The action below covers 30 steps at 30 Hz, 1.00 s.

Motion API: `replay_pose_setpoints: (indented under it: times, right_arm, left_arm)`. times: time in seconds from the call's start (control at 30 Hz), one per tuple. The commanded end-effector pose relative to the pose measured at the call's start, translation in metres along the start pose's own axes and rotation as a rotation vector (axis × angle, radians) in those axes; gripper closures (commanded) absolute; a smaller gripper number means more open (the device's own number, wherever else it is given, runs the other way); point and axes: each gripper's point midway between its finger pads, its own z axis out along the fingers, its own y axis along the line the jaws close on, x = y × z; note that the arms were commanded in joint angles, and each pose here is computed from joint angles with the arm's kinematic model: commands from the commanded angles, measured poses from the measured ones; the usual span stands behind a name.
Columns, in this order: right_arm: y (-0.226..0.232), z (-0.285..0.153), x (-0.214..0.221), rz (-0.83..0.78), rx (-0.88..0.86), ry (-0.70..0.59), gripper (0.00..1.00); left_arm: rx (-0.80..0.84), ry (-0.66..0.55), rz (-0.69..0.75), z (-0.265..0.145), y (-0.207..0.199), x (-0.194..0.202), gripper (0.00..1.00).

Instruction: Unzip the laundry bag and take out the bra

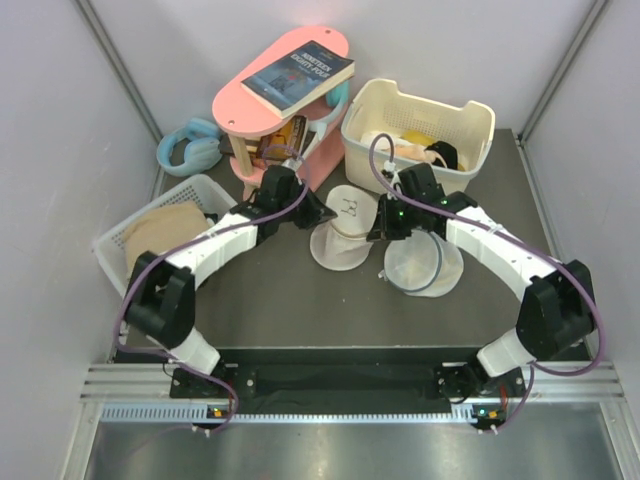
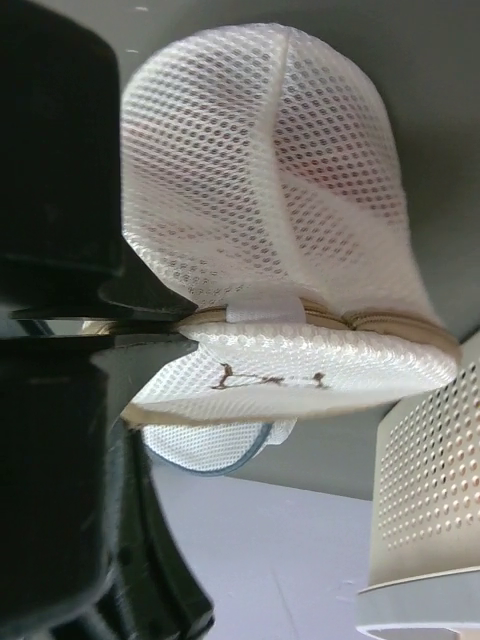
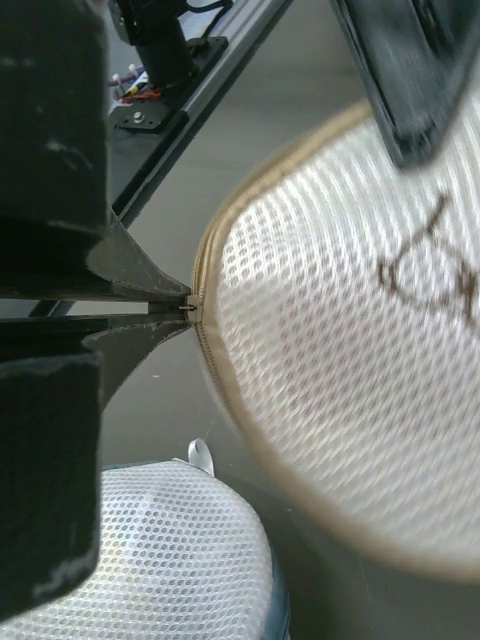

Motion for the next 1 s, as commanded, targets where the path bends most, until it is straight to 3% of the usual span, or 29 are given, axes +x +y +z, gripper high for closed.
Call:
replay_pose_setpoints:
  times: [0.0, 0.03, 0.13, 0.17, 0.27, 0.33, 0.57, 0.63, 0.8, 0.9, 0.93, 0.97]
  right_arm:
    - [0.045, -0.025, -0.027, -0.117, -0.113, -0.077, 1.00]
    - [0.049, -0.024, -0.024, -0.122, -0.125, -0.066, 1.00]
    - [0.067, -0.017, -0.016, -0.121, -0.173, -0.045, 1.00]
    - [0.071, -0.014, -0.014, -0.118, -0.186, -0.042, 1.00]
    - [0.086, -0.001, -0.008, -0.115, -0.216, -0.022, 1.00]
    - [0.097, 0.009, -0.005, -0.116, -0.237, -0.005, 1.00]
    - [0.130, 0.027, -0.005, -0.152, -0.298, 0.034, 1.00]
    - [0.133, 0.032, -0.002, -0.160, -0.301, 0.051, 1.00]
    - [0.145, 0.034, 0.001, -0.193, -0.312, 0.065, 1.00]
    - [0.143, 0.034, 0.003, -0.191, -0.305, 0.070, 1.00]
    - [0.141, 0.034, 0.003, -0.193, -0.296, 0.067, 1.00]
    - [0.139, 0.034, 0.003, -0.196, -0.290, 0.068, 1.00]
  left_arm:
    - [0.152, -0.006, 0.209, 0.017, -0.041, -0.024, 1.00]
    - [0.136, 0.000, 0.216, 0.022, -0.041, -0.027, 0.99]
    - [0.054, 0.002, 0.194, 0.023, -0.031, -0.035, 0.69]
    - [0.018, 0.005, 0.177, 0.021, -0.026, -0.035, 0.44]
    - [-0.112, 0.002, 0.125, 0.003, -0.005, -0.031, 0.24]
    - [-0.182, -0.022, 0.091, -0.015, 0.007, -0.028, 0.21]
    - [-0.150, -0.033, -0.058, -0.049, 0.021, 0.001, 0.25]
    - [-0.152, -0.020, -0.095, -0.051, 0.027, 0.009, 0.32]
    - [-0.116, -0.029, -0.125, -0.045, 0.027, 0.011, 0.39]
    - [-0.100, -0.019, -0.148, -0.039, 0.027, 0.012, 0.60]
    - [-0.098, -0.021, -0.149, -0.038, 0.026, 0.011, 0.75]
    - [-0.097, -0.025, -0.146, -0.038, 0.025, 0.009, 0.81]
